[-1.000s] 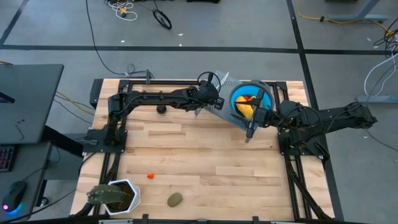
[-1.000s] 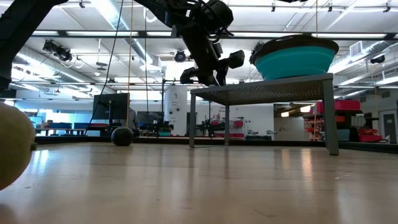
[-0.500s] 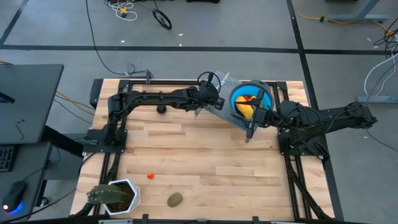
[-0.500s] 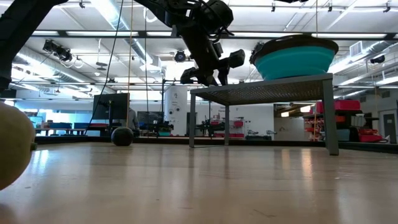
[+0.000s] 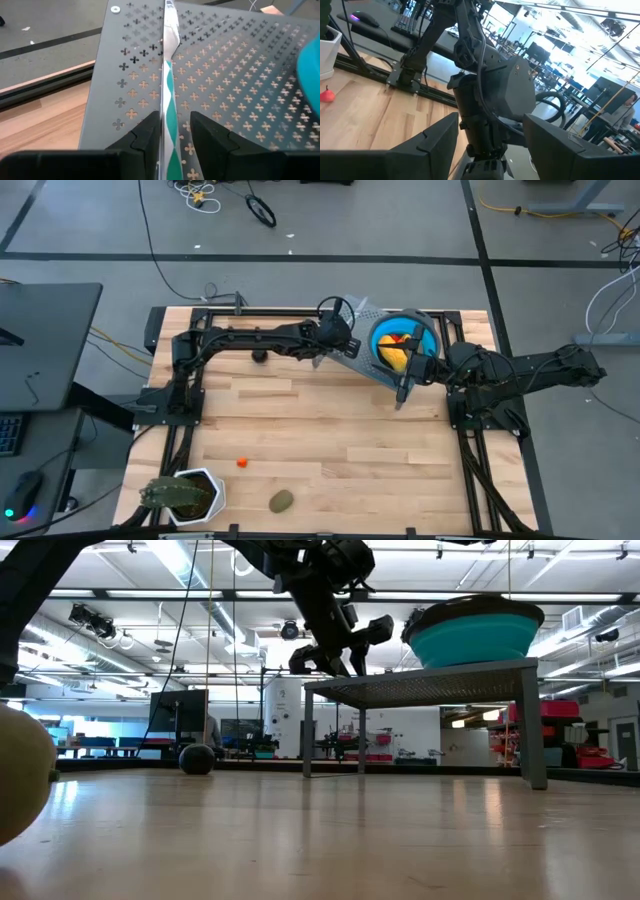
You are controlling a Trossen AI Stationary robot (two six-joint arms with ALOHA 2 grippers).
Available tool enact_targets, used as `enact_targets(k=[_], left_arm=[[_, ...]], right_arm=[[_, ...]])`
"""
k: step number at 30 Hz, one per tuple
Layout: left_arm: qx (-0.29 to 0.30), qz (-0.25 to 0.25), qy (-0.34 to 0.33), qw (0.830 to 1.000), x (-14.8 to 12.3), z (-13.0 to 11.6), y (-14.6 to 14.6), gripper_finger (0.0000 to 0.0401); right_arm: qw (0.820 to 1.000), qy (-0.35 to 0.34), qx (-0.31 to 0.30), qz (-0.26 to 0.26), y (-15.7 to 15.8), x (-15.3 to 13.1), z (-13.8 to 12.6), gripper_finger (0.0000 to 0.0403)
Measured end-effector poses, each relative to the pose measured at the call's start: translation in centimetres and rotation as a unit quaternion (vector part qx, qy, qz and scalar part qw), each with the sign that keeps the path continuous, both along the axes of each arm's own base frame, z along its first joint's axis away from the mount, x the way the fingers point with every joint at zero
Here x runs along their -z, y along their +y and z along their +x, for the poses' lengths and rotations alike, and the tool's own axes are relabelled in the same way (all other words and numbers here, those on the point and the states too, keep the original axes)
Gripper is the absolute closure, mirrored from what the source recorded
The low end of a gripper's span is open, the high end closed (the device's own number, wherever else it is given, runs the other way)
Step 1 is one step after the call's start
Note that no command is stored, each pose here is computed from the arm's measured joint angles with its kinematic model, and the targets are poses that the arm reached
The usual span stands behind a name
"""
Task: Pick & Place Fruit
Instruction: Put the blue patterned knife on the shelf, then put the yellow peach in the blue strainer bowl on the shelf
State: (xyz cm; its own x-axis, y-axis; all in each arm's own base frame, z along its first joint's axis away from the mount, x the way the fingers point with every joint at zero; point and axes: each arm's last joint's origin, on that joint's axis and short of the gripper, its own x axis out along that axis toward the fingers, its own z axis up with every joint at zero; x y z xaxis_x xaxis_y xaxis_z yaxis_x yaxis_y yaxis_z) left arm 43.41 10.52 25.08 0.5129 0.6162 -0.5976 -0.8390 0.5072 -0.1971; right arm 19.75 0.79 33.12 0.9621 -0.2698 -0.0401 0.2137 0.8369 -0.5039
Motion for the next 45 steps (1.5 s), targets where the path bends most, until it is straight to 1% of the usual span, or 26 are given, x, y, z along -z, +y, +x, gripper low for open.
enact_targets(k=[14,20,24,28,32,36,38,40,45], left_arm=[[0.003,0.014,0.003,1.0,-0.4,-0.1,-0.1,0.0284],[0.005,0.028,0.013,1.0,-0.6,-0.2,-0.1,0.0285],[0.017,0.052,0.023,0.998,-1.6,-0.6,-0.1,0.0285],[0.035,0.093,0.026,0.995,-4.0,-1.4,-0.4,0.0285],[0.052,0.136,0.052,0.988,-5.9,-2.5,-1.1,0.0285],[0.047,0.172,0.082,0.981,-7.1,-3.3,-2.5,0.0285],[0.043,0.185,0.101,0.977,-7.1,-3.4,-3.2,0.0285],[0.051,0.193,0.123,0.972,-6.9,-3.5,-4.0,0.0285],[0.076,0.182,0.162,0.967,-5.5,-3.9,-5.7,0.0285]], right_arm=[[1.0,0.0,0.0,0.0,0.0,0.0,0.0,0.017],[1.0,0.0,0.0,0.0,0.0,0.0,0.0,0.017],[1.0,0.001,0.0,0.0,0.0,0.0,0.0,0.017],[1.0,0.004,0.0,0.0,0.0,0.1,0.0,0.017],[1.0,0.005,0.004,-0.001,0.0,0.1,0.0,0.017],[1.0,0.007,0.004,-0.001,0.0,0.1,0.0,0.017],[1.0,0.007,0.006,-0.001,0.0,0.1,0.0,0.017],[1.0,0.007,0.016,-0.001,-0.1,0.1,0.0,0.017],[0.999,-0.003,0.044,-0.001,-0.3,-0.2,-0.5,0.017]])
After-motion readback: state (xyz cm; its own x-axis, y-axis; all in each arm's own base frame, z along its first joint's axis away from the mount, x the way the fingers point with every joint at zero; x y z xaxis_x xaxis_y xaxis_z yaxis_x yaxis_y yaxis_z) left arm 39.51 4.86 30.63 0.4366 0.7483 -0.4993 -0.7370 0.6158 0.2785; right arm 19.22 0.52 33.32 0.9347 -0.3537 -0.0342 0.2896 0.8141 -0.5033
